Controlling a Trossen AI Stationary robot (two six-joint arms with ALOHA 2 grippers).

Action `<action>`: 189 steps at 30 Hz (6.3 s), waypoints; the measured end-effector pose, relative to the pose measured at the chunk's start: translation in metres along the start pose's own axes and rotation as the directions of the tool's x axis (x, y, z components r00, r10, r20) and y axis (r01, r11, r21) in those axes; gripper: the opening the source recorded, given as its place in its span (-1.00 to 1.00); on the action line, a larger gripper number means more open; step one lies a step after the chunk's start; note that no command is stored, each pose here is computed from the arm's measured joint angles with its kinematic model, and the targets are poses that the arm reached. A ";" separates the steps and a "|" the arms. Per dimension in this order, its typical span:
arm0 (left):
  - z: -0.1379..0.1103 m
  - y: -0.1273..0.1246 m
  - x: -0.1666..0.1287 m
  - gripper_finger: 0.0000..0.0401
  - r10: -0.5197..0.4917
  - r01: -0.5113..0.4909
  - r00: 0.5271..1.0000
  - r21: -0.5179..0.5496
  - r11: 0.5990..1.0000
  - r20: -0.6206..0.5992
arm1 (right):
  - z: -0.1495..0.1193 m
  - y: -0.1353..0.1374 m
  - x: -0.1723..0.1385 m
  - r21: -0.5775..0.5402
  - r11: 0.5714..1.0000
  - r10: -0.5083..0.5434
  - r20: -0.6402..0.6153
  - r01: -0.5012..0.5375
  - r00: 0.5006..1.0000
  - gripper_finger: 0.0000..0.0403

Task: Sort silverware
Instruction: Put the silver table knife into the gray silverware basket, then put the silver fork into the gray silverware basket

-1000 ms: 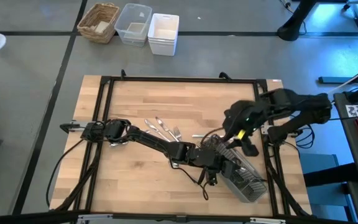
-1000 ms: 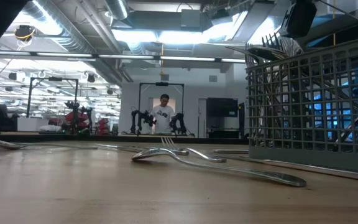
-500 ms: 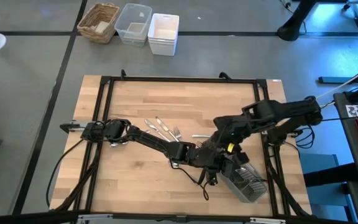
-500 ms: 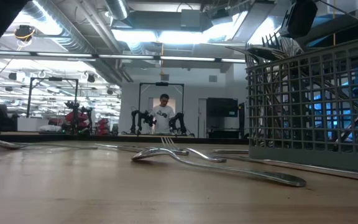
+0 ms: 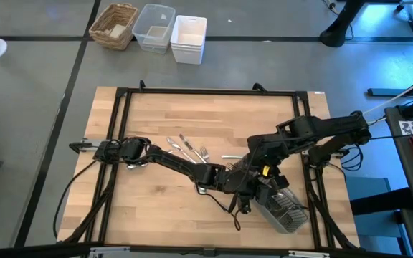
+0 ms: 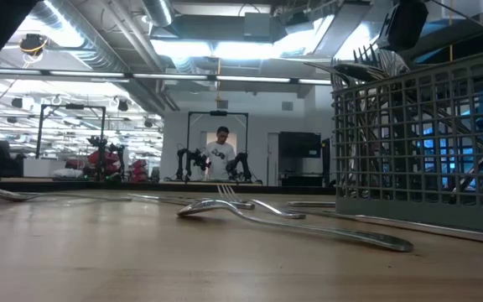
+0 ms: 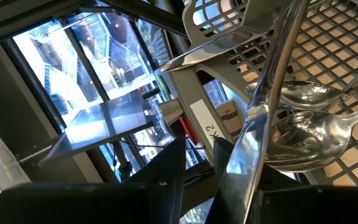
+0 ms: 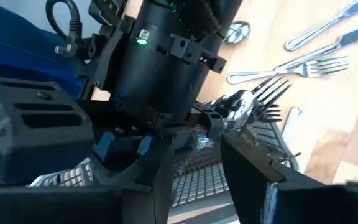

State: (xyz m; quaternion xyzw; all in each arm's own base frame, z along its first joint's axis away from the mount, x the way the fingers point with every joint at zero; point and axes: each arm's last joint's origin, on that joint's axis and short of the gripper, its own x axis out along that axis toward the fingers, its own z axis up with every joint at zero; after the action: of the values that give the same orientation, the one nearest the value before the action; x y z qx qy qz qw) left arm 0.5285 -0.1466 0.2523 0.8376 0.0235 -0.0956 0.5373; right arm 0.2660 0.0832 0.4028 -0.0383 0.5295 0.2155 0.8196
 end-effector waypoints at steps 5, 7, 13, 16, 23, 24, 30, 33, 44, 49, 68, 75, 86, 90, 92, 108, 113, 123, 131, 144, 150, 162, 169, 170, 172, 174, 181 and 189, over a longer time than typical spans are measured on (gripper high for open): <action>-0.001 0.001 0.000 -0.62 0.002 -0.003 1.000 -0.016 1.000 -0.014 | -0.003 0.001 0.000 0.007 1.000 0.014 -0.031 -0.014 0.999 -0.34; -0.001 0.001 0.000 -0.62 0.004 -0.004 1.000 -0.017 1.000 -0.016 | -0.004 0.001 0.000 0.009 1.000 0.026 -0.037 -0.025 0.999 -0.34; -0.001 0.000 0.000 -0.62 -0.006 0.006 1.000 -0.017 1.000 -0.014 | -0.001 0.000 -0.001 -0.027 1.000 0.004 0.003 -0.004 1.000 -0.34; -0.001 0.000 0.000 -0.62 -0.003 0.003 1.000 -0.018 1.000 -0.015 | 0.002 0.000 -0.001 -0.054 0.999 0.008 0.030 -0.006 1.000 -0.34; -0.001 0.001 0.000 -0.62 -0.002 0.001 1.000 -0.029 1.000 -0.020 | 0.004 -0.001 0.006 -0.095 0.995 0.015 0.005 -0.015 1.000 -0.34; -0.001 0.001 0.000 -0.62 -0.003 0.002 1.000 -0.037 0.999 -0.020 | 0.004 -0.001 0.007 -0.092 0.996 0.016 -0.005 -0.016 1.000 -0.34; -0.001 0.001 -0.001 -0.62 -0.009 0.008 0.999 -0.025 1.000 -0.037 | -0.002 -0.001 0.006 -0.080 0.996 0.025 -0.061 -0.030 0.998 -0.34; 0.000 0.002 -0.001 -0.62 -0.007 0.007 0.999 -0.018 1.000 -0.041 | -0.006 0.001 0.005 -0.054 0.997 0.054 -0.103 -0.060 0.993 -0.34; -0.002 0.007 -0.001 -0.62 0.028 -0.043 0.995 -0.158 0.986 -0.096 | -0.003 0.006 -0.025 -0.051 0.998 0.024 -0.037 -0.025 0.999 -0.34; -0.007 0.012 -0.003 -0.62 0.045 -0.098 0.983 -0.305 0.947 -0.175 | -0.001 0.011 -0.067 -0.076 0.990 -0.115 0.100 0.122 0.988 -0.34; -0.076 0.054 -0.106 -0.62 -0.472 -0.356 0.771 -0.904 0.237 -0.428 | -0.062 0.026 -0.175 0.170 0.912 -0.409 0.425 0.373 0.807 -0.34; -0.102 0.024 -0.157 -0.62 -0.806 -0.704 0.544 -0.650 -0.288 -0.232 | -0.072 0.028 -0.183 0.187 0.910 -0.414 0.450 0.370 0.791 -0.34; -0.134 -0.042 -0.139 -0.62 -0.919 -0.744 0.337 -0.540 -0.393 0.205 | -0.068 0.026 -0.171 0.156 0.906 -0.423 0.403 0.394 0.811 -0.34; -0.150 -0.070 -0.128 -0.63 -0.900 -0.658 0.308 -0.615 -0.435 0.307 | -0.069 0.026 -0.172 0.169 0.910 -0.414 0.408 0.378 0.814 -0.34; -0.160 -0.081 -0.126 -0.65 -0.894 -0.627 0.295 -0.637 -0.448 0.338 | -0.073 0.027 -0.175 0.182 0.913 -0.408 0.418 0.365 0.812 -0.34; -0.215 -0.163 -0.118 -0.79 -0.878 -0.588 0.205 -0.663 -0.463 0.432 | -0.112 0.035 -0.205 0.207 0.916 -0.401 0.514 0.344 0.758 -0.34; -0.208 -0.173 -0.114 -0.62 -0.899 -0.547 0.137 -0.725 -0.419 0.416 | -0.116 0.036 -0.206 0.209 0.916 -0.401 0.521 0.343 0.754 -0.34; -0.205 -0.178 -0.106 -0.56 -0.901 -0.502 0.167 -0.752 -0.428 0.401 | -0.119 0.032 -0.188 0.198 0.911 -0.413 0.446 0.363 0.794 -0.34; -0.207 -0.177 -0.102 -0.57 -0.897 -0.543 0.219 -0.716 -0.439 0.384 | -0.121 0.028 -0.168 0.218 0.907 -0.418 0.371 0.359 0.829 -0.34; -0.188 -0.198 -0.098 -0.57 -0.821 -0.419 0.111 -0.722 -0.550 0.561 | -0.127 0.026 -0.160 0.245 0.903 -0.420 0.341 0.352 0.841 -0.34; -0.183 -0.208 -0.095 -0.57 -0.806 -0.422 0.088 -0.711 -0.563 0.586 | -0.127 0.026 -0.160 0.246 0.903 -0.420 0.342 0.351 0.841 -0.34; -0.190 -0.208 -0.107 -0.57 -0.778 -0.473 0.027 -0.678 -0.563 0.627 | -0.127 0.026 -0.160 0.246 0.903 -0.420 0.341 0.352 0.841 -0.34; -0.188 -0.204 -0.098 -0.57 -0.728 -0.400 0.140 -0.634 -0.662 0.671 | -0.127 0.026 -0.160 0.264 0.901 -0.420 0.341 0.343 0.841 -0.34; -0.189 -0.204 -0.095 -0.57 -0.730 -0.392 0.160 -0.635 -0.665 0.665 | -0.127 0.026 -0.160 0.268 0.901 -0.420 0.341 0.341 0.841 -0.34; -0.188 -0.203 -0.091 -0.57 -0.729 -0.378 0.193 -0.636 -0.673 0.657 | -0.127 0.026 -0.160 0.268 0.901 -0.419 0.341 0.341 0.841 -0.34; -0.187 -0.202 -0.090 -0.57 -0.718 -0.369 0.209 -0.626 -0.687 0.664 | -0.127 0.026 -0.160 0.268 0.901 -0.419 0.341 0.341 0.841 -0.34; -0.185 -0.201 -0.085 -0.57 -0.717 -0.356 0.242 -0.628 -0.692 0.653 | -0.127 0.026 -0.160 0.268 0.901 -0.419 0.341 0.340 0.841 -0.34; -0.181 -0.208 -0.080 -0.57 -0.721 -0.372 0.246 -0.623 -0.688 0.648 | -0.127 0.026 -0.160 0.269 0.901 -0.419 0.340 0.340 0.842 -0.34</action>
State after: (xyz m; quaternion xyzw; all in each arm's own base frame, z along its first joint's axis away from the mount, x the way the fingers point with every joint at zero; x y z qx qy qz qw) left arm 0.4454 0.1102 0.1543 -0.2458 0.6879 0.0296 0.6822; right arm 0.0925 0.0200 0.4934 -0.0174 0.3562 -0.0021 0.9343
